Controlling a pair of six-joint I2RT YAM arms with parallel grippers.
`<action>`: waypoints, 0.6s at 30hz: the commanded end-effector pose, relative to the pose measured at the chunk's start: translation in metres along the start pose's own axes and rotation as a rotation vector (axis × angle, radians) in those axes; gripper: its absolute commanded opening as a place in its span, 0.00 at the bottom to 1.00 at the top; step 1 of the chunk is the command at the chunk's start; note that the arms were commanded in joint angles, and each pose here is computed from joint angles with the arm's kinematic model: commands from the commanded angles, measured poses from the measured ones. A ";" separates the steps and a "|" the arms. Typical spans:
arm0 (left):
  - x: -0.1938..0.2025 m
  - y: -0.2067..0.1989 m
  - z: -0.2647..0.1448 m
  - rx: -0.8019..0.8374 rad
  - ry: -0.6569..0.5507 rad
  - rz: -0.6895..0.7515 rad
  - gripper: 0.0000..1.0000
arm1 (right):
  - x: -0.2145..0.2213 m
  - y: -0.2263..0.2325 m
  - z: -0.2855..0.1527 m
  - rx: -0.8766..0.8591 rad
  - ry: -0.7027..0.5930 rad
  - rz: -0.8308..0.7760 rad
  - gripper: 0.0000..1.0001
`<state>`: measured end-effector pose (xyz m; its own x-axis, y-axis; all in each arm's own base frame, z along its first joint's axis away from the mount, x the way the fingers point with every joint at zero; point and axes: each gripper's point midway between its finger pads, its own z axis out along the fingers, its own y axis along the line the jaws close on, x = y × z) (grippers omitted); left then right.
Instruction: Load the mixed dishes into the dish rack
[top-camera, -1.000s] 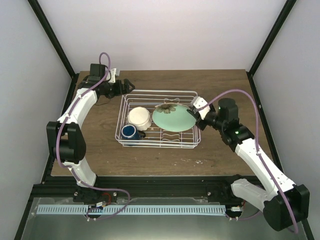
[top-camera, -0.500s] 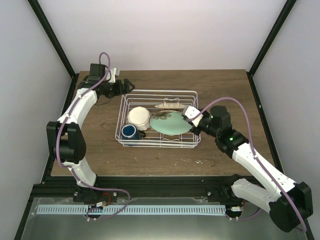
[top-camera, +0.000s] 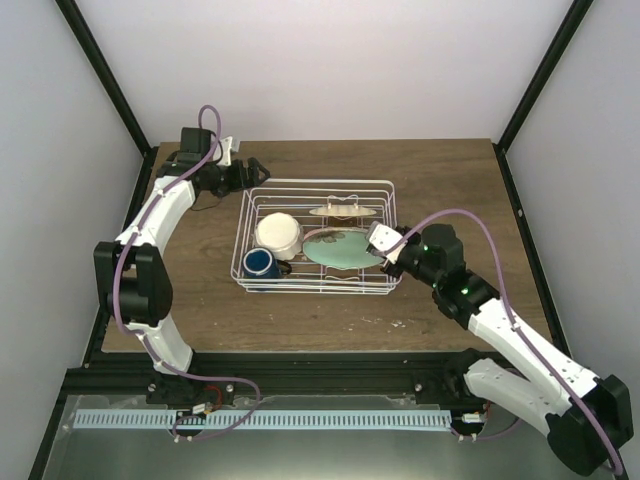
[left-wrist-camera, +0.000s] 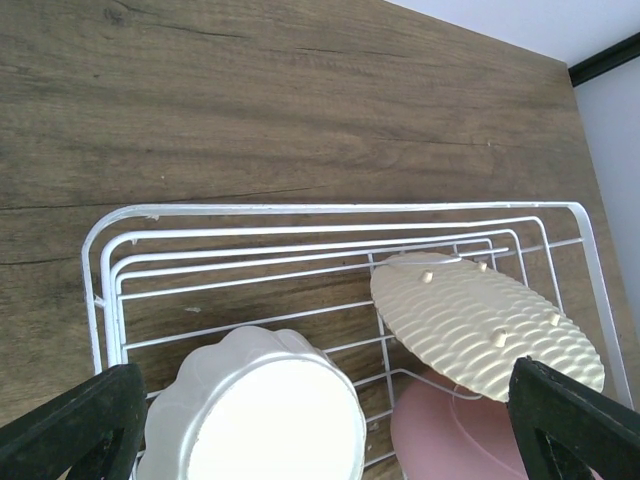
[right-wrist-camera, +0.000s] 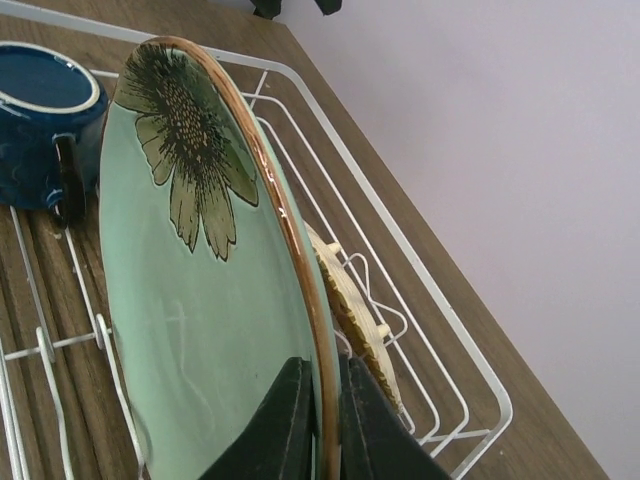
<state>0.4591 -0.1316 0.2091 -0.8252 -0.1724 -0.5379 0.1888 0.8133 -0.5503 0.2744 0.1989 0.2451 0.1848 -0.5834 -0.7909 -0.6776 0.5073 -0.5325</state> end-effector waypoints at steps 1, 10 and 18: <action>-0.011 -0.002 0.000 0.008 -0.024 0.000 1.00 | -0.005 -0.032 -0.007 0.213 0.008 -0.095 0.01; -0.010 -0.001 0.001 0.005 -0.022 -0.007 1.00 | 0.014 -0.005 0.005 0.168 0.058 -0.116 0.01; -0.006 0.001 0.000 0.001 -0.025 -0.014 1.00 | 0.040 0.006 0.013 0.141 0.176 -0.115 0.02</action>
<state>0.4624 -0.1318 0.2080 -0.8268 -0.1888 -0.5298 0.1739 0.8100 -0.5601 0.2704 0.2125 0.2261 0.2482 -0.6457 -0.7222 -0.6179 0.4686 -0.6313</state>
